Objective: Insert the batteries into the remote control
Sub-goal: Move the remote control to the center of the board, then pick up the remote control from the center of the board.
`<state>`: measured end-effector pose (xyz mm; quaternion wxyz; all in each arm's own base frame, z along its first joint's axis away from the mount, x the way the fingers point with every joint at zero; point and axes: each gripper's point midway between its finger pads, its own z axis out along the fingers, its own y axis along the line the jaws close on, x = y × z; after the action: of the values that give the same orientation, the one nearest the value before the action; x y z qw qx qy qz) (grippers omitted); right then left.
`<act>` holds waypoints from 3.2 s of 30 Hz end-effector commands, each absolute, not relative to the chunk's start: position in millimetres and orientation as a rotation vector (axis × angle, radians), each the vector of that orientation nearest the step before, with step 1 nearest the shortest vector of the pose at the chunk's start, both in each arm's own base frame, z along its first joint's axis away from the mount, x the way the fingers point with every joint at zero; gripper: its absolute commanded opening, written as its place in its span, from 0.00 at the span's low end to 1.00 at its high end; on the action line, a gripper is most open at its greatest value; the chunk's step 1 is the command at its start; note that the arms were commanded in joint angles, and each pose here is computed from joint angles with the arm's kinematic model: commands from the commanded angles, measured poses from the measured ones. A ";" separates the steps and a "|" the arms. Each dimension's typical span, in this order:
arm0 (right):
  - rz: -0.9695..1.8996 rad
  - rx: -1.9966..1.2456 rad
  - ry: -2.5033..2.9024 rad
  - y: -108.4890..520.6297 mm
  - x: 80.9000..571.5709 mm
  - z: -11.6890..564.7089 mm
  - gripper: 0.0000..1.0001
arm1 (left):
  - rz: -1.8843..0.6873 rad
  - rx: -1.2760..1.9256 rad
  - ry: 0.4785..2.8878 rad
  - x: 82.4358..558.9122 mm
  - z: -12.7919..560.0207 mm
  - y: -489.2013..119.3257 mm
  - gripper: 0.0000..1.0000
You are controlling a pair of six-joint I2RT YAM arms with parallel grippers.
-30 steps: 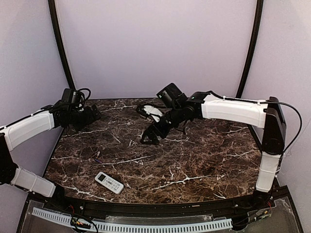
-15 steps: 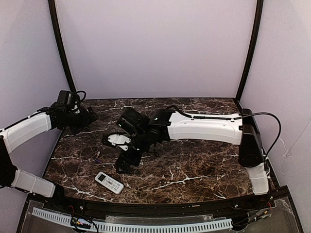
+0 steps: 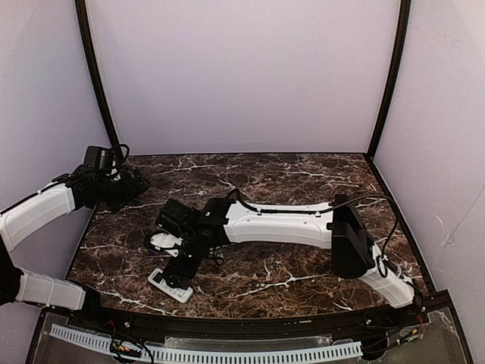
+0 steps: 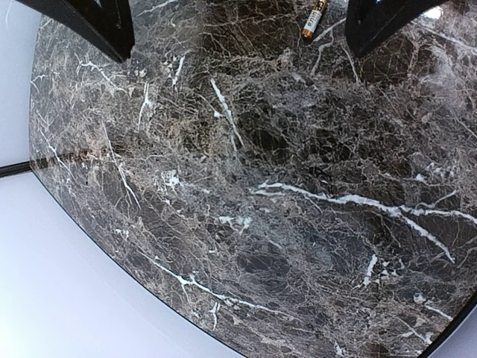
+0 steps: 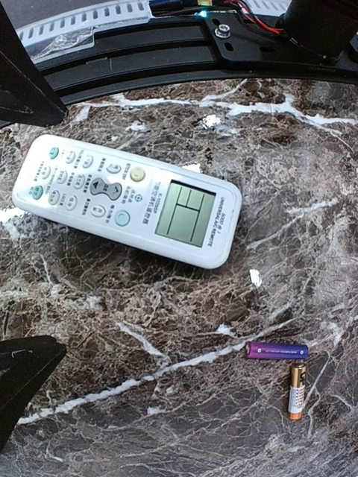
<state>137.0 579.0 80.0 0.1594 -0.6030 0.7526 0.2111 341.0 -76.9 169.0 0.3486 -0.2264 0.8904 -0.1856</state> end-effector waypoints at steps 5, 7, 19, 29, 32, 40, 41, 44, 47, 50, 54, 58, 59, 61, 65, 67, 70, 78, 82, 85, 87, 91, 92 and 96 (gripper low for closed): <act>0.609 -1.713 2.172 593.7 122.7 71.4 0.96 | -0.496 -0.603 2.283 337.4 168.0 -74.3 1.00; 0.609 -1.717 2.171 595.5 119.8 68.8 0.96 | -0.496 -0.603 2.284 337.1 167.1 -74.4 1.00; 0.574 -1.745 2.164 601.8 105.6 48.9 0.94 | -0.516 -0.605 2.283 335.2 162.4 -76.4 1.00; 0.443 -1.719 2.175 596.1 119.6 28.9 0.96 | -0.511 -0.627 2.261 330.0 160.4 -72.3 1.00; 0.403 -1.717 2.180 593.4 123.5 21.0 0.95 | -0.506 -0.637 2.259 328.6 158.8 -70.9 1.00; 0.312 -1.728 2.205 577.0 135.2 5.5 0.74 | -0.440 -0.648 2.244 328.4 159.0 -61.3 1.00; 0.329 -1.726 2.212 574.7 136.1 5.8 0.71 | -0.435 -0.646 2.241 328.6 159.9 -60.6 1.00; 0.359 -1.723 2.225 564.2 140.5 8.5 0.61 | -0.431 -0.631 2.231 330.7 164.2 -60.5 1.00; 0.404 -1.732 2.238 550.4 144.2 16.6 0.52 | -0.432 -0.614 2.227 333.0 165.9 -61.5 1.00; 0.442 -1.703 2.252 535.5 153.8 26.5 0.44 | -0.440 -0.592 2.228 337.1 167.1 -64.3 1.00; 0.462 -1.601 2.296 506.2 176.1 37.9 0.40 | -0.460 -0.551 2.239 344.8 168.5 -70.9 1.00; 0.480 -1.478 2.340 471.6 203.2 47.7 0.38 | -0.507 -0.500 2.252 351.6 167.4 -82.7 1.00; 0.472 -1.455 2.360 461.1 208.6 46.5 0.37 | -0.510 -0.490 2.254 352.3 167.1 -85.1 1.00; 0.443 -1.409 2.404 437.8 218.5 43.4 0.37 | -0.511 -0.470 2.256 356.2 168.3 -89.2 1.00; 0.362 -1.311 2.491 389.8 231.8 35.1 0.36 | -0.497 -0.438 2.266 361.7 168.6 -95.5 1.00; 0.337 -1.241 2.529 369.0 238.1 35.0 0.36 | -0.483 -0.431 2.271 364.2 167.3 -97.7 1.00; 0.306 -1.149 2.584 342.3 245.2 30.4 0.37 | -0.486 -0.399 2.277 366.8 168.4 -105.6 1.00; 0.318 -1.132 2.670 326.1 232.4 17.5 0.50 | -0.450 -0.368 2.284 374.2 167.8 -112.1 1.00; 0.299 -1.167 2.696 325.2 230.4 15.3 0.71 | -0.446 -0.367 2.279 375.2 169.3 -112.1 1.00; 0.294 -1.188 2.697 328.6 232.7 17.8 0.77 | -0.457 -0.358 2.275 374.8 171.2 -113.7 1.00; 0.276 -1.204 2.699 331.4 235.2 18.2 0.79 | -0.458 -0.341 2.274 374.2 172.5 -114.9 1.00; 0.276 -1.231 2.687 344.5 244.6 19.1 0.79 | -0.453 -0.322 2.271 372.0 173.5 -114.6 1.00; 0.276 -1.236 2.689 347.0 246.5 18.1 0.79 | -0.452 -0.320 2.268 371.7 174.7 -114.4 1.00; 0.285 -1.258 2.696 355.1 249.3 14.5 0.78 | -0.464 -0.297 2.257 369.1 178.9 -115.8 1.00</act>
<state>253.1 354.9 25.0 0.1033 -0.4104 0.9005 0.0998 369.6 -113.3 157.9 0.3724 -0.1356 0.9013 -0.1749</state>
